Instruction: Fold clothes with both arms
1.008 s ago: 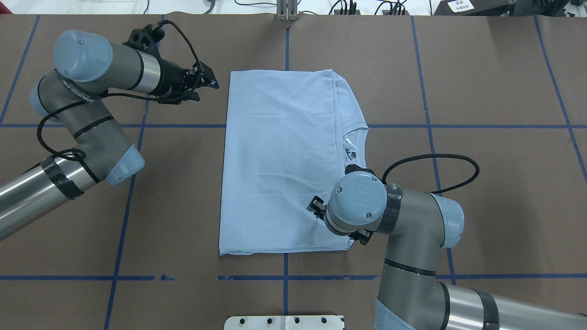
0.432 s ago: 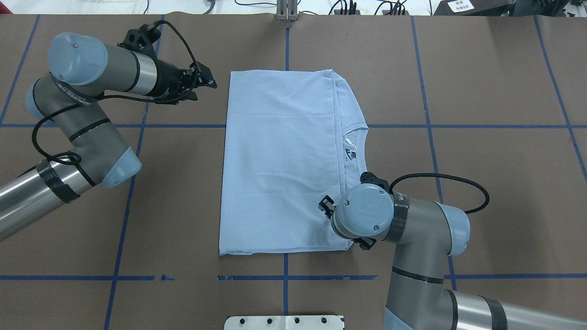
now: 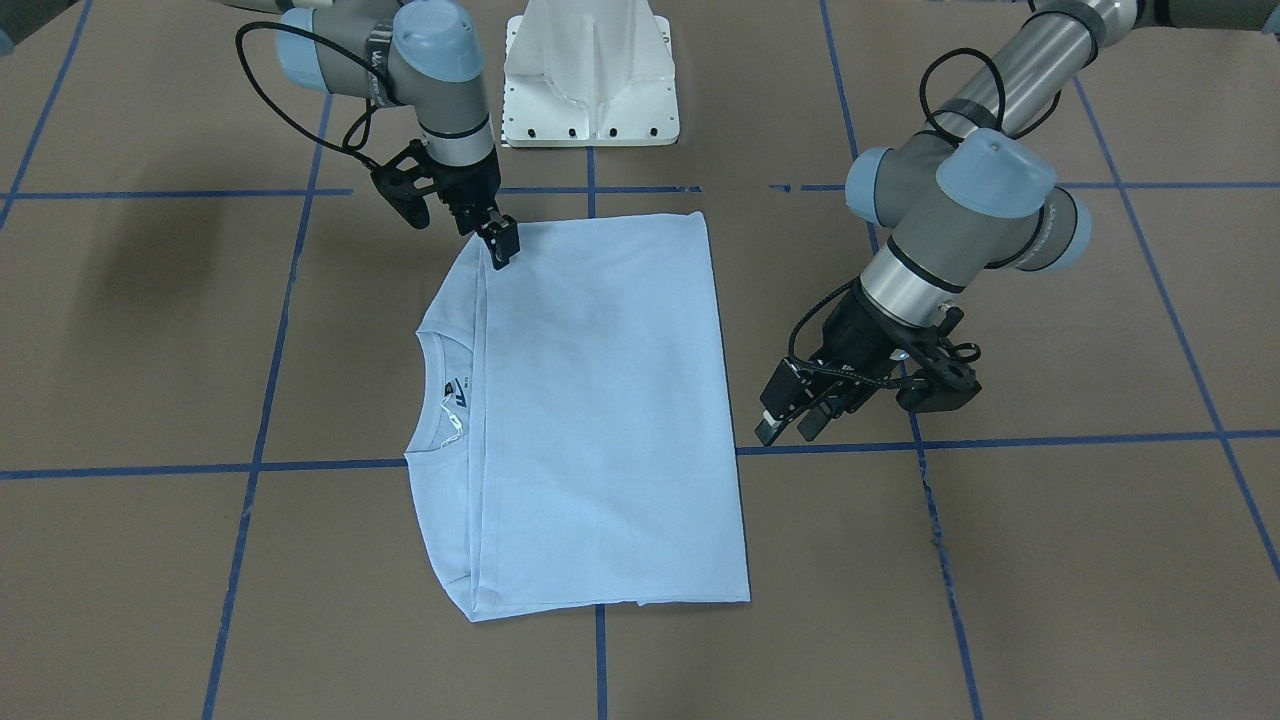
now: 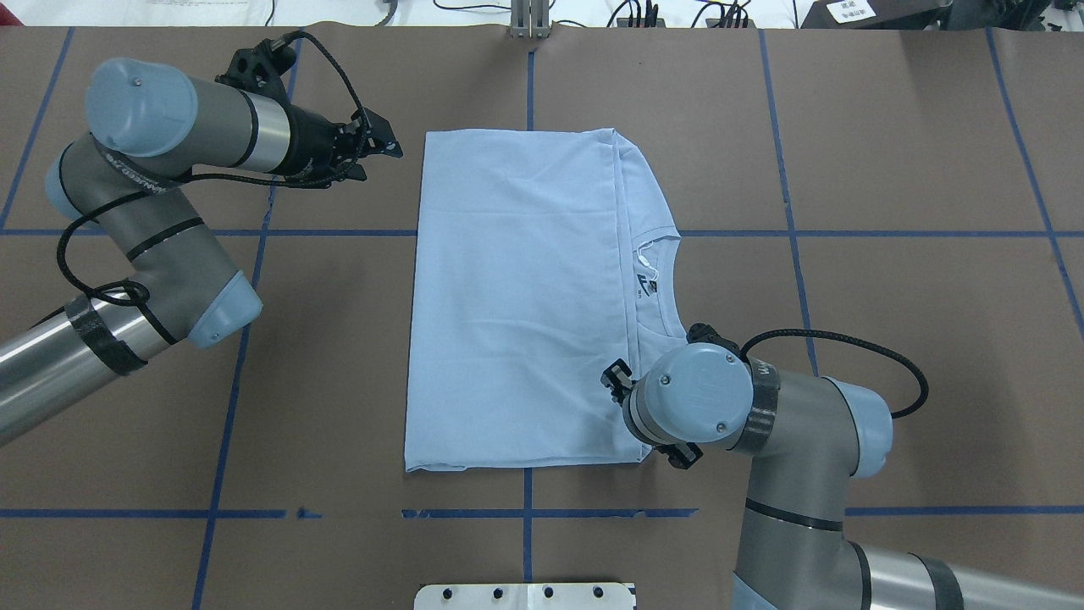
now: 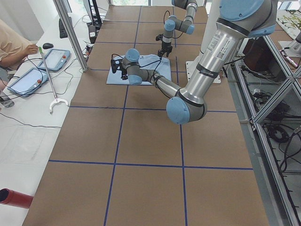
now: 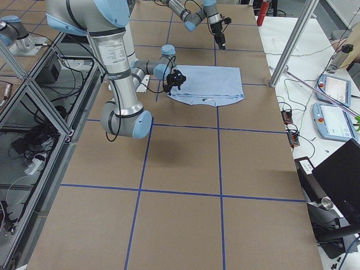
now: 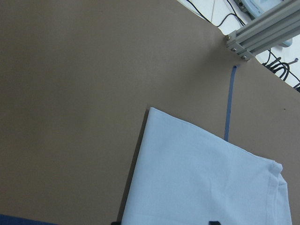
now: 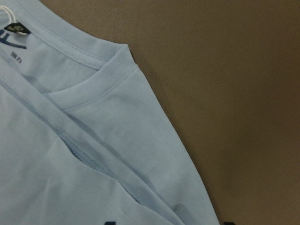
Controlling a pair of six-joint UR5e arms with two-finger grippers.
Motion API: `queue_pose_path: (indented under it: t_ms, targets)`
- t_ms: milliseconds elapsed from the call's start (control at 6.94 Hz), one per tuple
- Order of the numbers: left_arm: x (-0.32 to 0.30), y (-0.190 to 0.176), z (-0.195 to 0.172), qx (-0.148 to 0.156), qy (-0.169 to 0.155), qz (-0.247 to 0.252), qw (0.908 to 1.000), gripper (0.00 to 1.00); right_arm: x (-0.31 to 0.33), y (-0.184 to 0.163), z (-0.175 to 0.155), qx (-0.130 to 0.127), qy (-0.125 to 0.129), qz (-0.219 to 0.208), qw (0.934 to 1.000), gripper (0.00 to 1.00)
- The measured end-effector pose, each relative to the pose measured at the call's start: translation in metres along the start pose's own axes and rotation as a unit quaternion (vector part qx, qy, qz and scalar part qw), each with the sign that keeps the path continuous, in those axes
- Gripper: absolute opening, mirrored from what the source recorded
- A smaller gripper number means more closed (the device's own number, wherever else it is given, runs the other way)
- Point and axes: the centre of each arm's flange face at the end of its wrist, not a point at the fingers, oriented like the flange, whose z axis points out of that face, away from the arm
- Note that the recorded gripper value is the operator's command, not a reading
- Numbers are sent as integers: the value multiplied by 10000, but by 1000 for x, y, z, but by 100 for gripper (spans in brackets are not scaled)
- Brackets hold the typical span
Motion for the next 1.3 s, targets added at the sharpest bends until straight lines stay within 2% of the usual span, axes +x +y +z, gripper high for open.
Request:
queue_pose_path:
  t_ms: [432, 576, 864, 1153, 1297]
  targets:
    - [2, 0, -1, 4, 17, 6, 10000, 69, 10, 6, 6, -58, 55, -49, 10000, 81]
    - [2, 0, -2, 5, 21, 7, 10000, 69, 9, 8, 2, -154, -67, -36, 9999, 80]
    - [3, 1, -4, 6, 43, 15, 10000, 69, 6, 9, -16, -413, -533, 62, 9977, 80]
    - [3, 1, -5, 6, 33, 11, 10000, 69, 9, 1, -25, -319, -885, 432, 9946, 80]
    - [3, 1, -5, 6, 21, 7, 10000, 69, 15, -4, -23, -278, -953, 542, 9936, 80]
